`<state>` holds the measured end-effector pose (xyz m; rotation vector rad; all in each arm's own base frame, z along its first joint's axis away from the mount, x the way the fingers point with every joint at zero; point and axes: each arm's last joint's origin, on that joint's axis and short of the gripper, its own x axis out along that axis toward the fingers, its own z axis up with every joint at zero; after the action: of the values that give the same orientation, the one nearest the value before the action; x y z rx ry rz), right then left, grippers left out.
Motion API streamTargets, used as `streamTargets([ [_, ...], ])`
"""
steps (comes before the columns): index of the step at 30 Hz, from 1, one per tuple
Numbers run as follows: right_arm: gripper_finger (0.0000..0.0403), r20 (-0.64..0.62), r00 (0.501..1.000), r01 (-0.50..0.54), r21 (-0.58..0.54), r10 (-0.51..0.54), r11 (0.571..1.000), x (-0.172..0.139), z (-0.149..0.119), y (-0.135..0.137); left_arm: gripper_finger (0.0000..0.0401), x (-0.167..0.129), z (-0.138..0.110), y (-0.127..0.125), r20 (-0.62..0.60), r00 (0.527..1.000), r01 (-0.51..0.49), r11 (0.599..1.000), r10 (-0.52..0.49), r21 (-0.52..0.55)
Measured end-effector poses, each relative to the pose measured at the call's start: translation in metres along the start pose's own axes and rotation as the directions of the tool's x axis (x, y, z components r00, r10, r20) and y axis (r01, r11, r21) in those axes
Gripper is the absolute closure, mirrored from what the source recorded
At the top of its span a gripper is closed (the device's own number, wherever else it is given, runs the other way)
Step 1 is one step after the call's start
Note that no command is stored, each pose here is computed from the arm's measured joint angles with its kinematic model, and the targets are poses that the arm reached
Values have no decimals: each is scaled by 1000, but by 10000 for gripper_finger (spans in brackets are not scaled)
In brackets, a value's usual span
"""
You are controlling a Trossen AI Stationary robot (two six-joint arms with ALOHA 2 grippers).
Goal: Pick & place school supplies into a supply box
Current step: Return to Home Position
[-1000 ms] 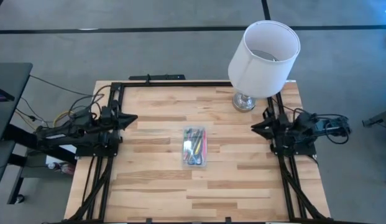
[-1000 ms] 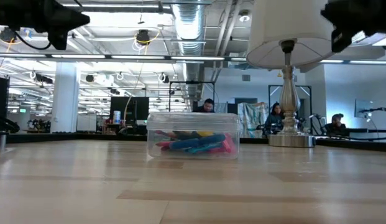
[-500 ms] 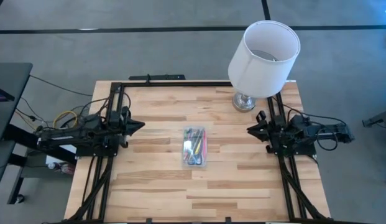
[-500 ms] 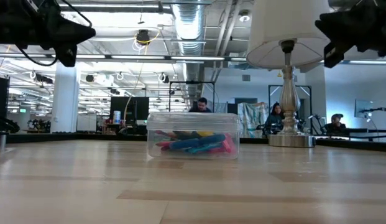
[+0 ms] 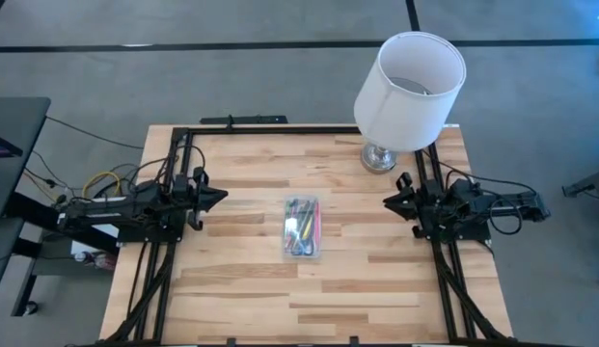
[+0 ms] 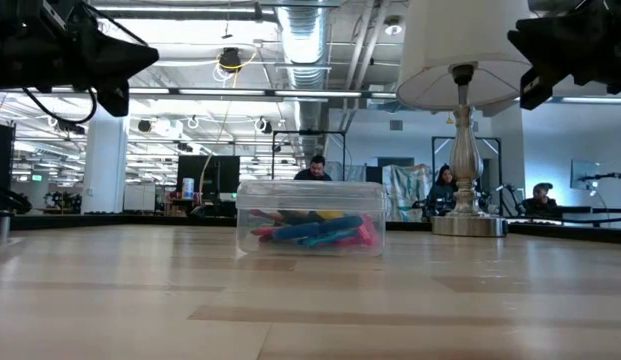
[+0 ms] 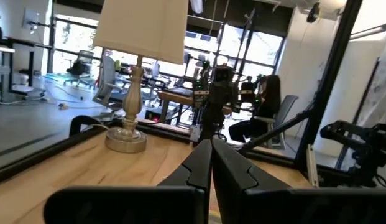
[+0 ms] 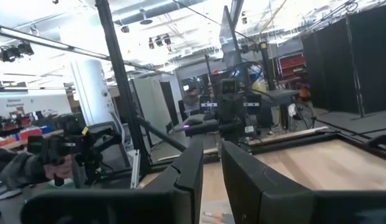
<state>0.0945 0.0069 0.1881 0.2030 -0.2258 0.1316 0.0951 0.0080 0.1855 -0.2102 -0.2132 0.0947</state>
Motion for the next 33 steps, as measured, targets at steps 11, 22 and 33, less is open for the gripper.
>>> streamTargets([
  [11,349,-92,995,45,28,-42,999,0,-9,-3,394,0,-6,1,-59,998,-12,999,10,-35],
  [22,349,-217,974,89,67,-72,994,-2,-22,-5,394,-1,-16,3,-158,987,-37,993,19,-113],
  [33,349,-229,969,106,55,-91,993,-1,-23,-6,394,-1,-16,3,-160,987,-46,984,18,-170],
])
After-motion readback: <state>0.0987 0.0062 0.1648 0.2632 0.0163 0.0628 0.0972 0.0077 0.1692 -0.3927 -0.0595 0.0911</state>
